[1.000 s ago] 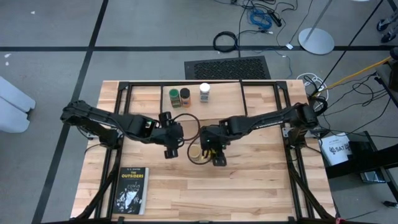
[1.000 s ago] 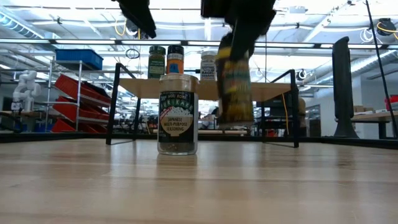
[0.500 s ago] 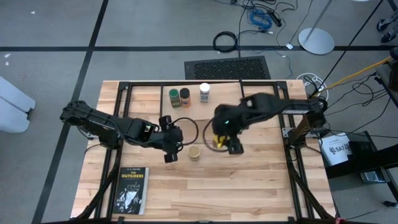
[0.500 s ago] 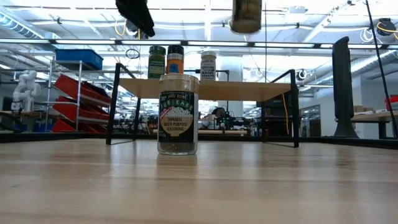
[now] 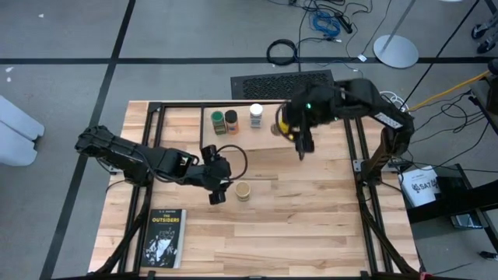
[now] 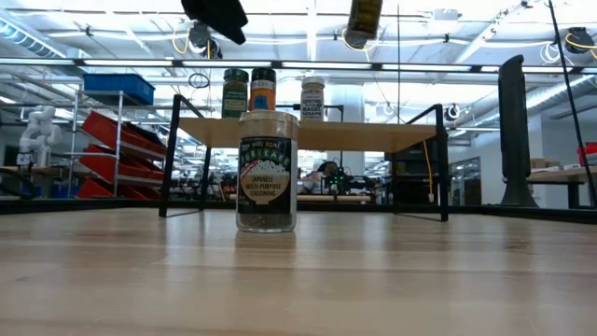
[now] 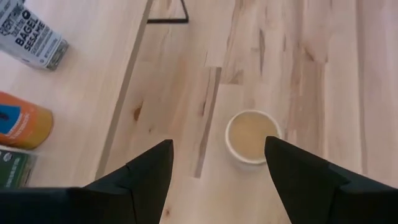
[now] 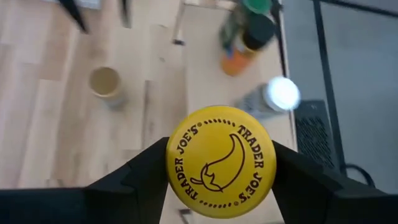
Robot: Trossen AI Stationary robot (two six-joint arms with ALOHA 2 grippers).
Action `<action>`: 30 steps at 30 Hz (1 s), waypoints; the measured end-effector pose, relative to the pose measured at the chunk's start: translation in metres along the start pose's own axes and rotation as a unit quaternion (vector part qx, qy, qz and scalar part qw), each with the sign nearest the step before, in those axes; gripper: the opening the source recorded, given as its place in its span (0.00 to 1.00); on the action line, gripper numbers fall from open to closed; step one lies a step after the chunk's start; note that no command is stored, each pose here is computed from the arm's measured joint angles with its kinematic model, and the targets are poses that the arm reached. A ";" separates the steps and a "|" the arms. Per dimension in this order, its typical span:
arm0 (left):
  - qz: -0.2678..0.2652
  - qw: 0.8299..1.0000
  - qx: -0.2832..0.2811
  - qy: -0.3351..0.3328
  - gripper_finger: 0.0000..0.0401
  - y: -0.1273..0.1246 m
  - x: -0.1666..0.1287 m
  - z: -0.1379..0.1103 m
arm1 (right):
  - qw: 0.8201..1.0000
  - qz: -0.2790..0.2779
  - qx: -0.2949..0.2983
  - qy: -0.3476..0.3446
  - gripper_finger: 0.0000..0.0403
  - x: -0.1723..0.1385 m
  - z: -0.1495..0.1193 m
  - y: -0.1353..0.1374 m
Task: Shelf spices
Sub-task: Put the yellow black seasoning bottle on the shelf
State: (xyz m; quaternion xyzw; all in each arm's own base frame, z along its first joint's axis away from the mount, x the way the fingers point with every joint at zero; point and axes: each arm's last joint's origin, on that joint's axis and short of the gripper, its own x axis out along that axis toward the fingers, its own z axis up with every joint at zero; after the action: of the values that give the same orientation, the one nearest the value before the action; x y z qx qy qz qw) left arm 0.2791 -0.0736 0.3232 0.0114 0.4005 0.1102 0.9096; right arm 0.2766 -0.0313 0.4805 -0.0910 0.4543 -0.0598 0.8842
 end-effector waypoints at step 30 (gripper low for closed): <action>-0.008 1.000 -0.007 -0.015 0.66 -0.007 0.019 -0.008 | 0.987 0.097 0.095 0.085 0.57 0.122 -0.019 -0.121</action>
State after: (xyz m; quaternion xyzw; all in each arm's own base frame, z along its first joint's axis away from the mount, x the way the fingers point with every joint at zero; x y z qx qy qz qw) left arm 0.2874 -0.0769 0.3029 0.0034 0.3865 0.1053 0.9162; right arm 0.3289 -0.1747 0.3994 0.0435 0.5264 -0.0236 0.8488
